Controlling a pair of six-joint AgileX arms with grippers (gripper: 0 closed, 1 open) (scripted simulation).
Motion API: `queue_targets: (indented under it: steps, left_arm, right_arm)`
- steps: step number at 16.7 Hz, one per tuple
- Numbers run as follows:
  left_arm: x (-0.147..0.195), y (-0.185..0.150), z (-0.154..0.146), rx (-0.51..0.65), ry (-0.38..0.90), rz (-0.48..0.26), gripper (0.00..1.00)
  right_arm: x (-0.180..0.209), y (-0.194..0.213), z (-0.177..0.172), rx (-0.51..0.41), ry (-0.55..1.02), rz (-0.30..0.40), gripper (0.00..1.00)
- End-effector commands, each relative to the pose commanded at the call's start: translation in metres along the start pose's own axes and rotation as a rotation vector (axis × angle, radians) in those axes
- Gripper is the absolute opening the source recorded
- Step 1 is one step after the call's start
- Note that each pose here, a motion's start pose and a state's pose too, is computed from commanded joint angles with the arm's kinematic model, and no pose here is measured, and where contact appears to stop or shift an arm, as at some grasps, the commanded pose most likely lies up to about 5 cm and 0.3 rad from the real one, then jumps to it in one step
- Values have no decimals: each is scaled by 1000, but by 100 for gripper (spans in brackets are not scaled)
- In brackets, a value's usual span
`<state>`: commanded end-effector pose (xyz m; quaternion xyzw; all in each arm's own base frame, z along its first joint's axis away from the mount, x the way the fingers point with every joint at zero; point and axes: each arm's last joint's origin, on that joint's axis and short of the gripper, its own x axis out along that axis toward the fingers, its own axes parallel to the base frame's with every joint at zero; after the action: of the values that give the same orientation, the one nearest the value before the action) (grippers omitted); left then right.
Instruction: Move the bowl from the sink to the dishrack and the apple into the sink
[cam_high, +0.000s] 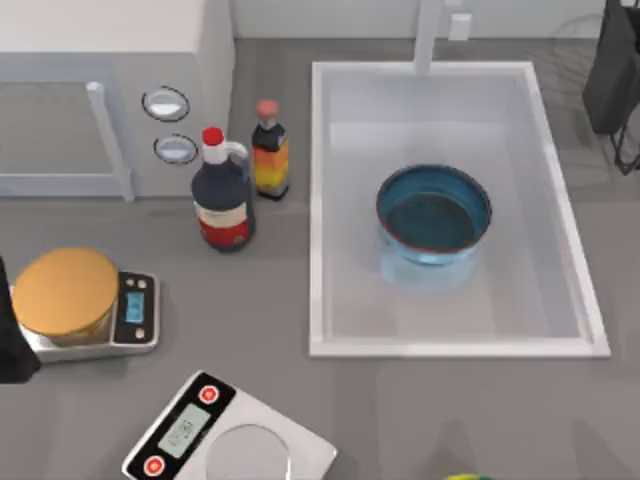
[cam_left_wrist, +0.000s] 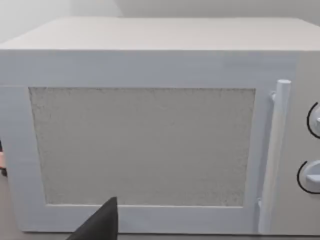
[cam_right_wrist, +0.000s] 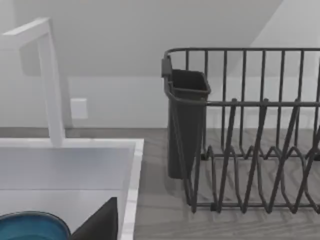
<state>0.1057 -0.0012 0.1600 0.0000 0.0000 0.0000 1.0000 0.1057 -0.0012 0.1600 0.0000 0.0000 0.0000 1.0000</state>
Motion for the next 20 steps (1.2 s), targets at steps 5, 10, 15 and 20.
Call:
queue_targets:
  steps: [5,10,15,20]
  left_arm:
    - [0,0,0,0,0,0,100]
    - [0,0,0,0,0,0,100]
    - [0,0,0,0,0,0,100]
    - [0,0,0,0,0,0,100]
  right_arm:
    - [0,2,13,11,20,16,100]
    - [13,9,71,64,149,67,100]
    - [67,29,143,126,384,108,100]
    - [167,75,181,157,678,118,100]
